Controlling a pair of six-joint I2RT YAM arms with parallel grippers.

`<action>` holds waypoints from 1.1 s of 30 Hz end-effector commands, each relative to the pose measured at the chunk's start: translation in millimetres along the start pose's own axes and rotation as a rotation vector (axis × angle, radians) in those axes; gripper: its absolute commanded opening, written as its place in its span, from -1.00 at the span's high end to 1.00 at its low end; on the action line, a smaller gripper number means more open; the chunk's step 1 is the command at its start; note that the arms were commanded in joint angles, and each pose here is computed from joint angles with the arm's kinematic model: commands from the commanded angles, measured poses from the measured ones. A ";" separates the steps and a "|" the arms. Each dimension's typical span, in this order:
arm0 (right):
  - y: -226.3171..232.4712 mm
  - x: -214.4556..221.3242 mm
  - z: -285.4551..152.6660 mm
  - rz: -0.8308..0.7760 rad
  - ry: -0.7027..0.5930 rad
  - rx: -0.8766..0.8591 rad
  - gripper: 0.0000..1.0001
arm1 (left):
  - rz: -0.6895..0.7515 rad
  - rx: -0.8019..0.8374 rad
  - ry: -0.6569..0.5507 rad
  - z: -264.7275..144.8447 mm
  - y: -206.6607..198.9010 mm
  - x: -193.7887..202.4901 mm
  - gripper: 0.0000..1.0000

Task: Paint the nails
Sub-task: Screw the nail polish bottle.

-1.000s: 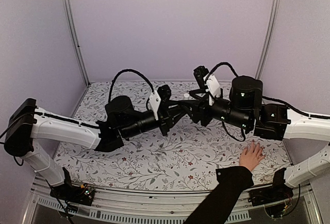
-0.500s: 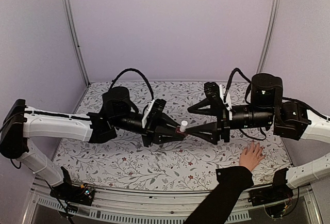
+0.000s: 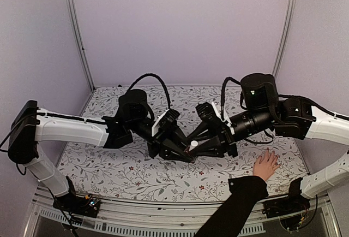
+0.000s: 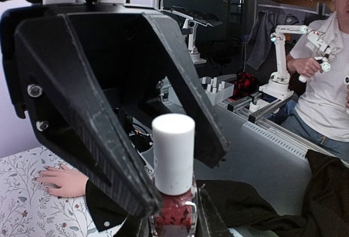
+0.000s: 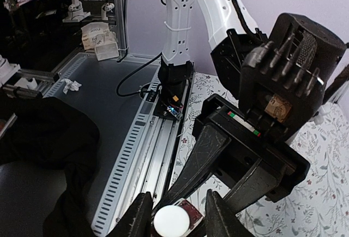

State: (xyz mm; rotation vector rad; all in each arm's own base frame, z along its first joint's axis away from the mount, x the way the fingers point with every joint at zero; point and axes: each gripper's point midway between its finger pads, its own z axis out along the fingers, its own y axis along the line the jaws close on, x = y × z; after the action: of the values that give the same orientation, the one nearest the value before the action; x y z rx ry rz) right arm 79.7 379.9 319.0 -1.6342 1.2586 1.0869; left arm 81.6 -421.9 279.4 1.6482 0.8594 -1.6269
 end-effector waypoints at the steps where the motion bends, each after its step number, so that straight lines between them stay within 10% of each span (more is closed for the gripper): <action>1: 8.5 -7.6 4.3 -0.016 0.006 -0.055 0.43 | 0.032 0.057 -0.026 3.3 -5.9 -12.6 1.00; 10: 8.2 -10.0 0.0 0.000 -0.002 -0.034 1.00 | 0.039 -0.006 -0.030 -2.7 1.3 -12.2 1.00; 33: -90.5 23.6 -7.9 0.216 0.052 0.491 1.00 | 0.178 -0.694 -0.171 -51.3 71.0 -53.4 1.00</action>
State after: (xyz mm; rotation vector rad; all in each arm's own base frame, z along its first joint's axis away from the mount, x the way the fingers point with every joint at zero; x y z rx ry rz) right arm 139.9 382.8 324.8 -1.3188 1.4910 0.8908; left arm 143.3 -424.4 290.6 1.2597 1.0651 -1.2940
